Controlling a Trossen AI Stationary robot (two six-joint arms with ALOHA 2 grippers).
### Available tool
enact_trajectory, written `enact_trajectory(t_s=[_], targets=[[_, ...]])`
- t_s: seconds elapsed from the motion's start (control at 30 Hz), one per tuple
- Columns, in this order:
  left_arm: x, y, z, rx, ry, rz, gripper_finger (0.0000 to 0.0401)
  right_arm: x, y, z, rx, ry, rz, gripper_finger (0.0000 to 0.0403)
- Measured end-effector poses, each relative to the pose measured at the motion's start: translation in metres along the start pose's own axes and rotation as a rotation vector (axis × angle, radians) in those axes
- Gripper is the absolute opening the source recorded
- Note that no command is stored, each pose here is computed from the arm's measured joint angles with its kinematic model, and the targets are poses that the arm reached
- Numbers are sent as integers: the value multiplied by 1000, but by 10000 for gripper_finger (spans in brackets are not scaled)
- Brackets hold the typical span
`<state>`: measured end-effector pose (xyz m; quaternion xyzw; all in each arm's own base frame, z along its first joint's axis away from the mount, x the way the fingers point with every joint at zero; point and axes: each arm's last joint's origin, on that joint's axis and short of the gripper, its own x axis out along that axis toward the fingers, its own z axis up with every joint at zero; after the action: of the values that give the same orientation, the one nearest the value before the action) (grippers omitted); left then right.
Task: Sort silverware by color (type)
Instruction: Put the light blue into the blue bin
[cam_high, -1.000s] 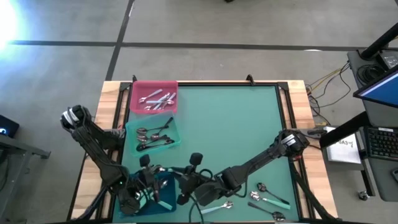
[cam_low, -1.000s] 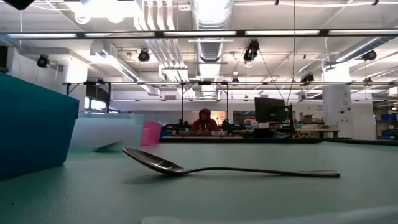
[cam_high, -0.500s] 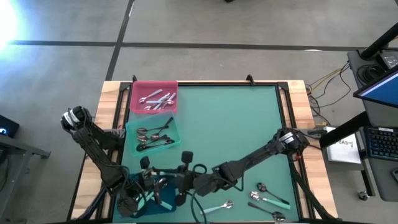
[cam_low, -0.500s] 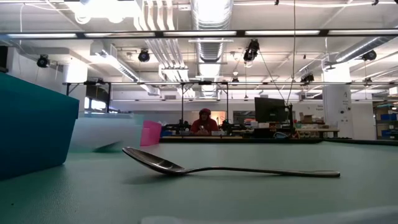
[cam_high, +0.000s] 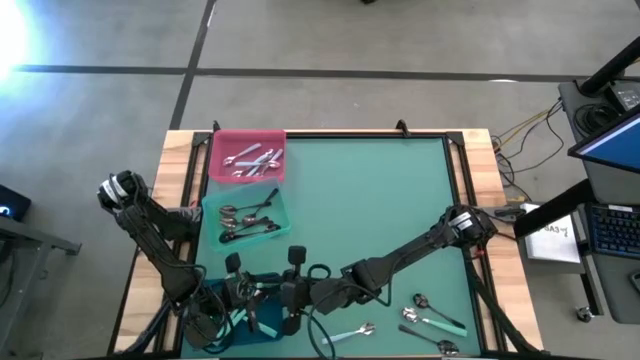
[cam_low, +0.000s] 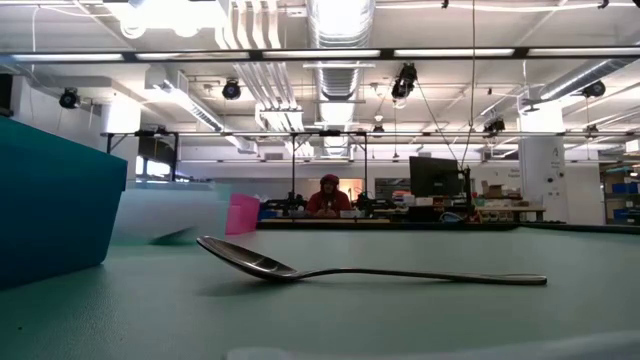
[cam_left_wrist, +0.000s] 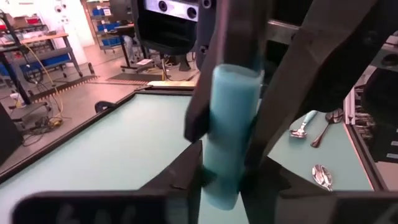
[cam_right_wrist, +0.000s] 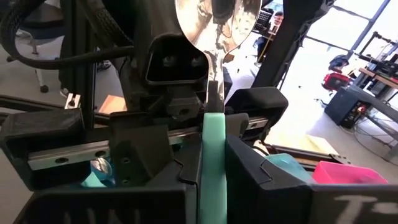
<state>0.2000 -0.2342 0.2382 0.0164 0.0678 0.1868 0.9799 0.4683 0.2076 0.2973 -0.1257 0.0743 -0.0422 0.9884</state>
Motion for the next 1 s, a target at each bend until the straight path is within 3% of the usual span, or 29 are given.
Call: enact_trajectory(t_s=[0.07, 0.4, 0.57, 0.73, 1.0], targets=[[0, 0, 0, 0, 1, -2, 55, 0, 0, 0, -4, 1, -1, 34], [-1, 0, 1, -2, 21, -49, 55, -1, 0, 1, -14, 7, 2, 40], [-1, 0, 3, 25, 41, -101, 55, -5, -2, -2, -64, 83, 21, 121], [-2, 1, 5, 20, 47, -121, 55, -23, -15, 14, -8, 179, 25, 191], [-10, 5, 6, 39, 198, -372, 55, -71, -38, 34, 199, 419, -9, 212]])
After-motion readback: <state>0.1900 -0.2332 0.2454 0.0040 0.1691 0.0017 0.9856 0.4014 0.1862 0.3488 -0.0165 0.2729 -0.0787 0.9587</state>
